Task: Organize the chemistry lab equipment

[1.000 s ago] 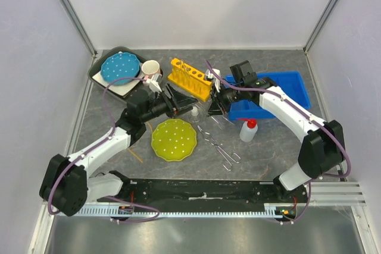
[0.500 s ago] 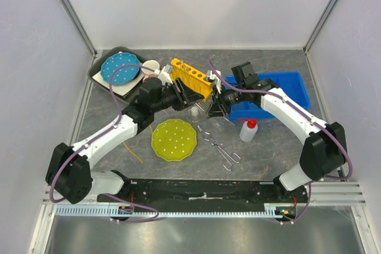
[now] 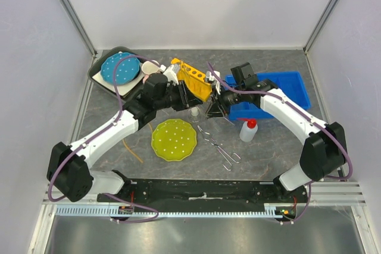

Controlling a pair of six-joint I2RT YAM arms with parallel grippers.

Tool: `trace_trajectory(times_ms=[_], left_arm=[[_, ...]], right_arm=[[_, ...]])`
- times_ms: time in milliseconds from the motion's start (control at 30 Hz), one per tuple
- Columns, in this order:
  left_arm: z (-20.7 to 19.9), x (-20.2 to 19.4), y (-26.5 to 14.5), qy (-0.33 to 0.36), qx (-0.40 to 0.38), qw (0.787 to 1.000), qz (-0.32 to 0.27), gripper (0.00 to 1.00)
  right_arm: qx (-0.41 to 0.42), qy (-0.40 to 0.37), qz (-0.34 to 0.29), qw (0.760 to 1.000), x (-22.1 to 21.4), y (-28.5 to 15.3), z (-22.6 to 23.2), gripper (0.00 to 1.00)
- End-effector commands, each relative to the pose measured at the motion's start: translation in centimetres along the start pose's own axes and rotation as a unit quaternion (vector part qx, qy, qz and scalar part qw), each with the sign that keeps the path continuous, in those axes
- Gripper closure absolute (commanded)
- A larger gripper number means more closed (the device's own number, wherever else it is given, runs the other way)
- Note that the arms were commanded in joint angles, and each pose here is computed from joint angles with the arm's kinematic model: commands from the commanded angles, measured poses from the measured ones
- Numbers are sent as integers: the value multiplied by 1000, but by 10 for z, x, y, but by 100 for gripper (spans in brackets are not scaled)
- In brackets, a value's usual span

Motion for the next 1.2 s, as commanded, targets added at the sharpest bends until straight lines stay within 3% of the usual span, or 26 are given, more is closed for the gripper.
trace_trajectory(times_ms=[0, 167, 267, 300, 367, 400, 433, 800, 1167], left_arm=[[-10, 10, -3, 62, -15, 998, 0, 84], [-13, 15, -4, 80, -12, 997, -12, 96], [-16, 24, -7, 104, 5, 994, -33, 97], [-15, 28, -6, 112, 19, 993, -43, 98], [-19, 40, -9, 139, 30, 988, -60, 98], [-24, 50, -10, 150, 38, 985, -79, 98], [-22, 54, -8, 160, 48, 983, -83, 98], [-25, 120, 22, 287, 145, 932, -169, 98], [-9, 146, 69, 337, 196, 904, -178, 98]], right_arm=[[2, -32, -16, 999, 5, -5, 6, 76], [-14, -43, -16, 999, 7, -9, 7, 67], [-34, -54, -15, 998, 10, -17, 8, 49], [-38, -57, -17, 997, 12, -20, 8, 36], [-57, -59, -27, 996, 16, -32, 5, 28], [-63, -58, -31, 996, 17, -37, 3, 19], [-78, -58, -41, 994, 19, -47, 1, 2], [-151, -46, -100, 982, 4, -84, -1, 2], [-158, -29, -125, 979, -5, -90, -3, 2]])
Point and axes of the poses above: each gripper's point midway between its finger pads, its own y axis out along the fingers, its own z axis along the line the jaws close on, x = y × z, the point moved 10 cm from there along -y, back along the fingers
